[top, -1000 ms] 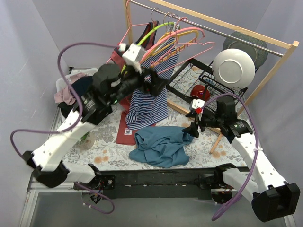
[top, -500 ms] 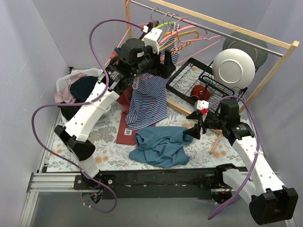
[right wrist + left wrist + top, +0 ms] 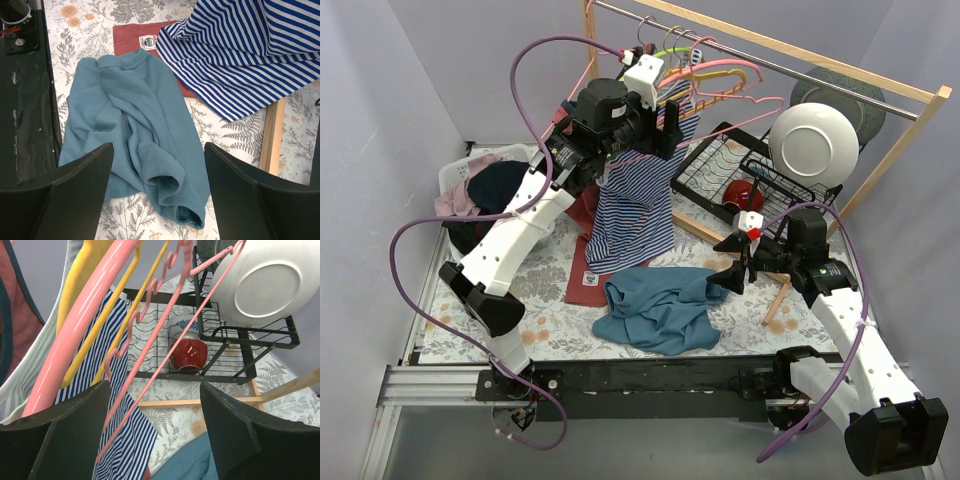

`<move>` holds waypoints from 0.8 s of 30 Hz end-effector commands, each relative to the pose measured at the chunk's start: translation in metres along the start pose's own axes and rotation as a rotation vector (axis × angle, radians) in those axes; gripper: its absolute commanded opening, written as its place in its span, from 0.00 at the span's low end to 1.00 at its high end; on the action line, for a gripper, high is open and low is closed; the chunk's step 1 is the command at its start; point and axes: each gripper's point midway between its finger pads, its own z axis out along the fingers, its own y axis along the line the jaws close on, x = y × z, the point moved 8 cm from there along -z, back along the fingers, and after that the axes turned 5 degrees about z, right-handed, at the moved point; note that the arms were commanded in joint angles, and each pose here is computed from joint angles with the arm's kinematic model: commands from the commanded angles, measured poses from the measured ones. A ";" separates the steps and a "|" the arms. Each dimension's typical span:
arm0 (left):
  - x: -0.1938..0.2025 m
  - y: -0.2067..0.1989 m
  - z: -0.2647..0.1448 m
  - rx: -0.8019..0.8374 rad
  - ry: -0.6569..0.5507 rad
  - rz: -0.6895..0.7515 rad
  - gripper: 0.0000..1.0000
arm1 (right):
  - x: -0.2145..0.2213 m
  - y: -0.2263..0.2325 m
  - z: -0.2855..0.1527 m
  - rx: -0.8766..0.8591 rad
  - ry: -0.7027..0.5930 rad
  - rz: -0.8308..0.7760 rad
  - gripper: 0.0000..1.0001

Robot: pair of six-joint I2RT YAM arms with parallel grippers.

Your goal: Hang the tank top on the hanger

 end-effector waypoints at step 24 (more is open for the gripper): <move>-0.002 -0.002 0.008 0.064 -0.006 0.040 0.28 | -0.006 0.001 -0.005 -0.015 -0.050 -0.013 0.81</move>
